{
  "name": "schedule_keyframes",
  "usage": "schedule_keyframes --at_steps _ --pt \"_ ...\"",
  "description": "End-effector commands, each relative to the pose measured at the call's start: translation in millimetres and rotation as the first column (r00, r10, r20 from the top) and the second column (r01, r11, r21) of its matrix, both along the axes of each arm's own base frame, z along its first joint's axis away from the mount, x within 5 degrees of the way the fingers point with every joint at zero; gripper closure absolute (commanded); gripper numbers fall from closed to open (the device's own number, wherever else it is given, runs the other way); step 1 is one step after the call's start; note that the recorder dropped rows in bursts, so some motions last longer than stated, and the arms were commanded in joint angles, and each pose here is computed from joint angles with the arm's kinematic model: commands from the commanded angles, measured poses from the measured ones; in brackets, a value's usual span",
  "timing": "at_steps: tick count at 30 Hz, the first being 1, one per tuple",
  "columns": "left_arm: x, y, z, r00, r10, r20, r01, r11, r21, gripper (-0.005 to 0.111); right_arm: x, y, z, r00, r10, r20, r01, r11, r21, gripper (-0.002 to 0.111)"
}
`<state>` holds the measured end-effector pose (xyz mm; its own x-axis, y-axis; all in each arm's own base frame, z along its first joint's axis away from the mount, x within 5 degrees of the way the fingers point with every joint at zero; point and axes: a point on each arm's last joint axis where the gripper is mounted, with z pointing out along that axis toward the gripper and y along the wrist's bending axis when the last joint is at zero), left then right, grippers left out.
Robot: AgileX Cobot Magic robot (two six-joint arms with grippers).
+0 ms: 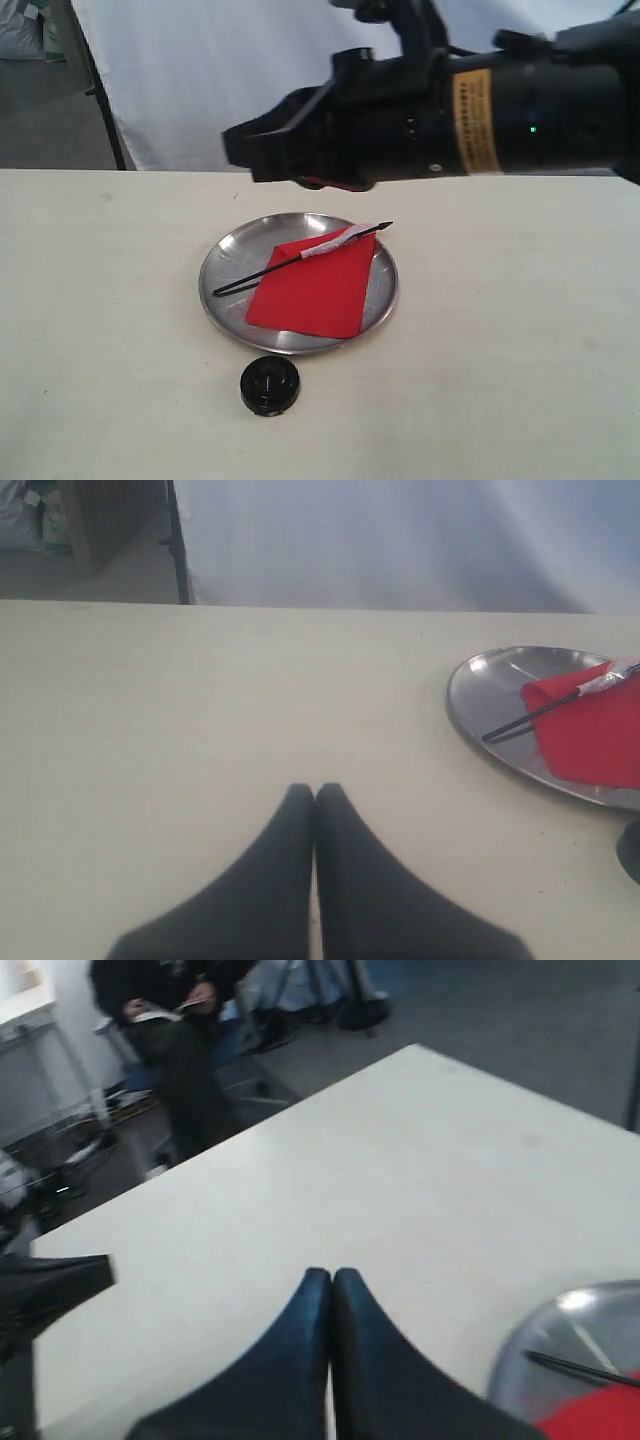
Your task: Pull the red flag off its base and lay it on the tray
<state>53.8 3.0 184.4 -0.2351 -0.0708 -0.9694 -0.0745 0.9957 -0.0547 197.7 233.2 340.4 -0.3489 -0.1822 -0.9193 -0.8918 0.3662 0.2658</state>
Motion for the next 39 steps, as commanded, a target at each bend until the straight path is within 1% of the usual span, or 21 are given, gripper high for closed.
schedule_keyframes --at_steps 1,3,5,7,10,15,20,23,28,34,39 --pt "0 0 0 1.000 0.001 0.005 -0.001 1.000 -0.006 0.107 -9 -46 -9 0.948 -0.305 0.093 0.308 0.951 -0.025 0.109" --pt "0 0 0 1.000 0.001 0.005 -0.001 1.000 -0.006 0.107 -19 -67 -14 0.895 -0.424 0.139 0.430 0.903 -0.017 0.109" --pt "0 0 0 1.000 0.001 0.005 -0.001 1.000 -0.006 0.107 -32 -88 -21 0.838 -0.515 0.180 0.525 0.851 -0.006 0.109" --pt "0 0 0 1.000 0.001 0.005 -0.001 1.000 -0.006 0.107 -47 -106 -28 0.790 -0.578 0.204 0.587 0.809 0.022 0.109" --pt "0 0 0 1.000 0.001 0.005 -0.001 1.000 -0.006 0.107 -71 -128 -39 0.764 -0.609 0.213 0.611 0.789 0.066 0.109" --pt "0 0 0 1.000 0.001 0.005 -0.001 1.000 -0.006 0.107 -105 -156 -54 0.788 -0.587 0.188 0.562 0.809 0.170 0.109" --pt "0 0 0 1.000 0.001 0.005 -0.001 1.000 -0.006 0.107 -126 -177 -68 0.816 -0.567 0.117 0.519 0.806 0.284 0.109" --pt "0 0 0 1.000 0.001 0.005 -0.001 1.000 -0.006 0.107 -136 -185 -68 0.828 -0.550 0.112 0.485 0.802 0.349 0.109" --pt "0 0 0 1.000 0.001 0.005 -0.001 1.000 -0.006 0.107 -146 -199 -62 0.826 -0.551 0.115 0.453 0.771 0.447 0.109" --pt "0 0 0 1.000 0.001 0.005 -0.001 1.000 -0.006 0.107 -152 -209 -58 0.815 -0.567 0.114 0.440 0.736 0.514 0.109" --pt "0 0 0 1.000 0.001 0.005 -0.001 1.000 -0.006 0.107 -154 -212 -57 0.809 -0.572 0.132 0.431 0.731 0.529 0.109"
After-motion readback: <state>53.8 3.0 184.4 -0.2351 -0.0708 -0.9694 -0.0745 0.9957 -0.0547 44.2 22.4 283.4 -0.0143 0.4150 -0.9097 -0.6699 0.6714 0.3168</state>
